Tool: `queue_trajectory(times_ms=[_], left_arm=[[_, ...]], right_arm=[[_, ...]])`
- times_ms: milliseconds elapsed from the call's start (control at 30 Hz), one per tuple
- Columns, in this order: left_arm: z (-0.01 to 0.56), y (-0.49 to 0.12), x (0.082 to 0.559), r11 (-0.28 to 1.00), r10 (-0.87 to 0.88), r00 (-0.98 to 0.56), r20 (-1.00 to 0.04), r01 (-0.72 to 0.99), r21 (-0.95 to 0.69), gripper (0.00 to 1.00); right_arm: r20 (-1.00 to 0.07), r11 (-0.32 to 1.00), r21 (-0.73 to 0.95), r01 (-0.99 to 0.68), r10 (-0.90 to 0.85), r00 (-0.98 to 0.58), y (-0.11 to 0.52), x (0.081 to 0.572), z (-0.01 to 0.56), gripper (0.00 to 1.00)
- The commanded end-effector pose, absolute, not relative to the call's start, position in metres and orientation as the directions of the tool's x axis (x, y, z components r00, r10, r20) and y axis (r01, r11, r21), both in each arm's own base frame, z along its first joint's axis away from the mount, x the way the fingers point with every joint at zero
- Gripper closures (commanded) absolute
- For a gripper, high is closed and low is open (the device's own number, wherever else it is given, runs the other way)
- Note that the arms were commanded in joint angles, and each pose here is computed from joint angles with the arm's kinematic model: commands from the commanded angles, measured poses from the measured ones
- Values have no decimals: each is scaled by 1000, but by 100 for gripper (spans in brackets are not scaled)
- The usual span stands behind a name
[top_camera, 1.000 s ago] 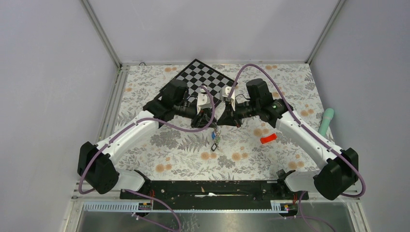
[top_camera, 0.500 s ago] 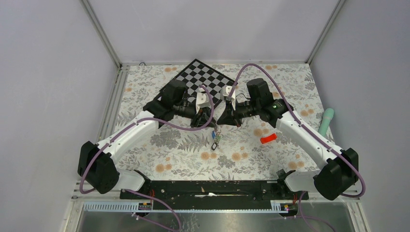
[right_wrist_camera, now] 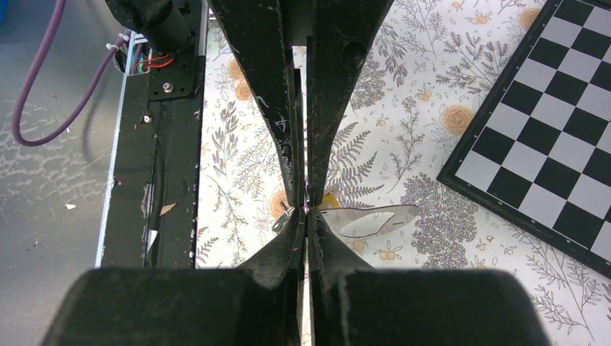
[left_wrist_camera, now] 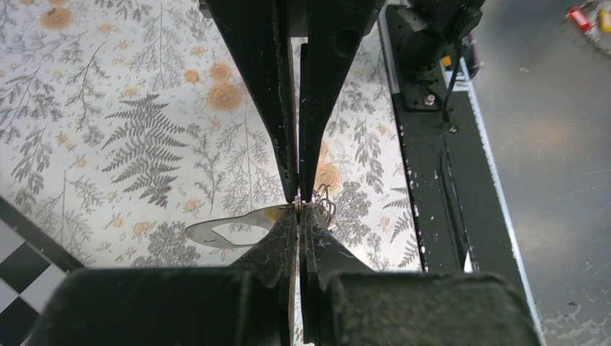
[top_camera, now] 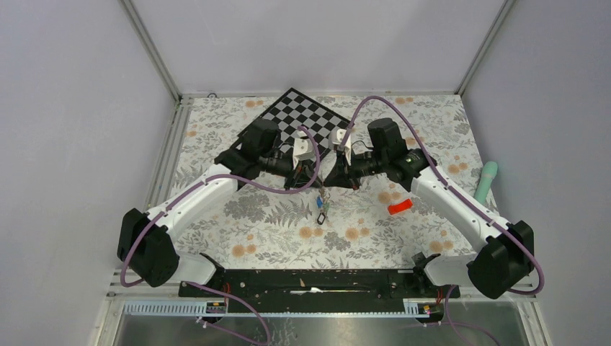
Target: Put the keys on the keyring
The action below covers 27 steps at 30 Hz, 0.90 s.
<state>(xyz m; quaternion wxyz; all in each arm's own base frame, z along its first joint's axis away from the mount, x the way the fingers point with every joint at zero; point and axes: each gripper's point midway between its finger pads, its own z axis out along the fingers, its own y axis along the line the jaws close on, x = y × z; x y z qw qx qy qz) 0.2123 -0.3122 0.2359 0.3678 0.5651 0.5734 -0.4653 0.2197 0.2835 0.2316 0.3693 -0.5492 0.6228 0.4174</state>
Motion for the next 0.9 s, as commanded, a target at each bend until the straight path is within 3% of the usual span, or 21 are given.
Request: queue_trajectory(times_ms=[0, 200, 467, 600, 867], left_arm=[[249, -308, 225, -32, 339, -9, -941, 999, -21, 100], [251, -294, 241, 17, 501, 102, -859, 992, 128, 100], [257, -291, 237, -46, 582, 273, -766, 951, 304, 100], [262, -299, 230, -71, 563, 288, -775, 951, 302, 100], [269, -309, 221, -83, 514, 257, -818, 964, 251, 100]], right_arm=[[-942, 43, 55, -998, -329, -66, 281, 221, 247, 88], [-946, 66, 43, -997, -317, -61, 274, 223, 247, 65], [-961, 21, 106, -994, -255, -108, 279, 219, 257, 50], [-963, -9, 151, -988, -227, -145, 284, 217, 256, 46], [-959, -39, 197, -980, -214, -184, 288, 214, 244, 46]])
